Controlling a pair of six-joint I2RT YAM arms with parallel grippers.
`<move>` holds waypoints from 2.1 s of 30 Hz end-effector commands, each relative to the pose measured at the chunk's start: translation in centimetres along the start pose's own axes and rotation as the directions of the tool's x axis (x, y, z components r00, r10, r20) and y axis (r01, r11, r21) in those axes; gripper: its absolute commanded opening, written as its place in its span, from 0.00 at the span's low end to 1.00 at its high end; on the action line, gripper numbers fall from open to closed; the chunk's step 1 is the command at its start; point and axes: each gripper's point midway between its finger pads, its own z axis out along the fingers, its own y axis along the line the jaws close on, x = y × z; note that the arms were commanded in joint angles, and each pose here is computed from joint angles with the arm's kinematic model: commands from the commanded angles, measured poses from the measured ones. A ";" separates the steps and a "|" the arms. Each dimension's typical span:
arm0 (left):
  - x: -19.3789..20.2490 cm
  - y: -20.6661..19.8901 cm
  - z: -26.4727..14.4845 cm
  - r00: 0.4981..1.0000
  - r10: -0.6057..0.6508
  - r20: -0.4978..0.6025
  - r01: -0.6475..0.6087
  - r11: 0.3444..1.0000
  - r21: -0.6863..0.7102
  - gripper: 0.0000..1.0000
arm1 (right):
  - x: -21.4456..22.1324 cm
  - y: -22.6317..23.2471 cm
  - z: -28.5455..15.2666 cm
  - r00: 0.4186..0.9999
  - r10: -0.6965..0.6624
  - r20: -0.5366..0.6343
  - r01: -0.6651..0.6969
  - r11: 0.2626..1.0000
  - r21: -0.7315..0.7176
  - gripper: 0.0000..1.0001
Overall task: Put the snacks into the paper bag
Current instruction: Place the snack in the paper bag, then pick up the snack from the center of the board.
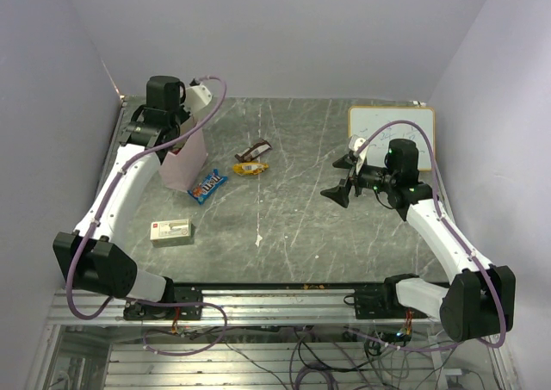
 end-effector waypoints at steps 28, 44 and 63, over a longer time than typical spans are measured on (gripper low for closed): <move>-0.7 -1.8 0.0 0.996 -0.041 0.084 0.035 0.997 0.067 0.23 | 0.8 -0.6 0.1 1.000 -0.007 -0.016 0.007 1.000 0.017 1.00; -5.2 -0.5 -6.5 0.894 -0.326 0.308 0.269 0.939 0.214 0.82 | 0.2 -0.5 -0.1 1.000 -0.009 -0.002 0.009 1.000 0.020 1.00; -9.7 -17.1 -3.8 0.955 -0.057 0.291 -0.117 0.830 0.546 0.92 | -1.7 -1.8 -1.6 0.999 -0.012 0.047 0.006 0.993 0.116 1.00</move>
